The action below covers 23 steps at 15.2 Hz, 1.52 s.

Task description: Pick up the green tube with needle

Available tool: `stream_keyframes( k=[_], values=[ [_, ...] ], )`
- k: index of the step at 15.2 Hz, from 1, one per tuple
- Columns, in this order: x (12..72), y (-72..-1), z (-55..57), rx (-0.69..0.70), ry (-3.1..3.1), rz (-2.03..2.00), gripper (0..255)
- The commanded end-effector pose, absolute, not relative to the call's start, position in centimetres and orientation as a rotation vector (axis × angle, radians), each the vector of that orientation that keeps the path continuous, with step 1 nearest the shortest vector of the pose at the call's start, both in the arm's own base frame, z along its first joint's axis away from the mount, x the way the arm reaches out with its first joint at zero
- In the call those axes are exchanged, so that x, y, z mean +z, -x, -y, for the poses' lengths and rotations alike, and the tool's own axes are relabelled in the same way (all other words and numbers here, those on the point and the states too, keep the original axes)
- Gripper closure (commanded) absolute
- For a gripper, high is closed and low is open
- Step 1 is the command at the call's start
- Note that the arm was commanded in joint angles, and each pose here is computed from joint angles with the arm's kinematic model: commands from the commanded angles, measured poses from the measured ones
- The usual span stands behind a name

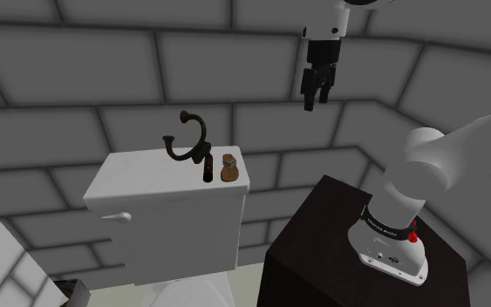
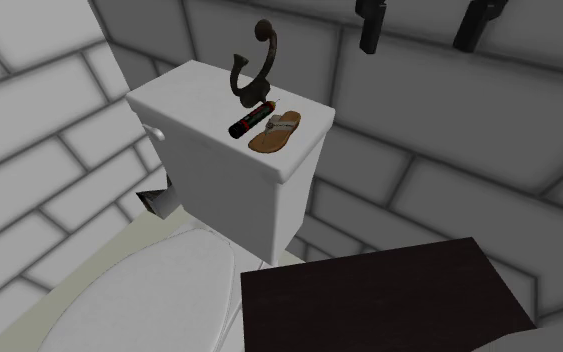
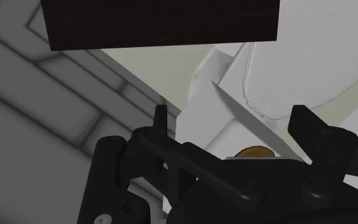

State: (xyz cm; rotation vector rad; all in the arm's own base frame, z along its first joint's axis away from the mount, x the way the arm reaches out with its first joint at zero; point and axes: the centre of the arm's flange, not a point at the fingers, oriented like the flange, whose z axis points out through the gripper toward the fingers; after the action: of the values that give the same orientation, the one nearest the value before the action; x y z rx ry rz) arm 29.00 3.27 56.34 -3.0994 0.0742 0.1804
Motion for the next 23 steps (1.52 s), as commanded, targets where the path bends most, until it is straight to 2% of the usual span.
stream_keyframes(
  k=[1, 23],
  values=[
    [56.3, -29.0, -3.3, 0.180, 3.099, -0.074, 0],
    [39.3, -46.1, -16.0, 0.012, 2.948, -0.899, 0]
  ],
)
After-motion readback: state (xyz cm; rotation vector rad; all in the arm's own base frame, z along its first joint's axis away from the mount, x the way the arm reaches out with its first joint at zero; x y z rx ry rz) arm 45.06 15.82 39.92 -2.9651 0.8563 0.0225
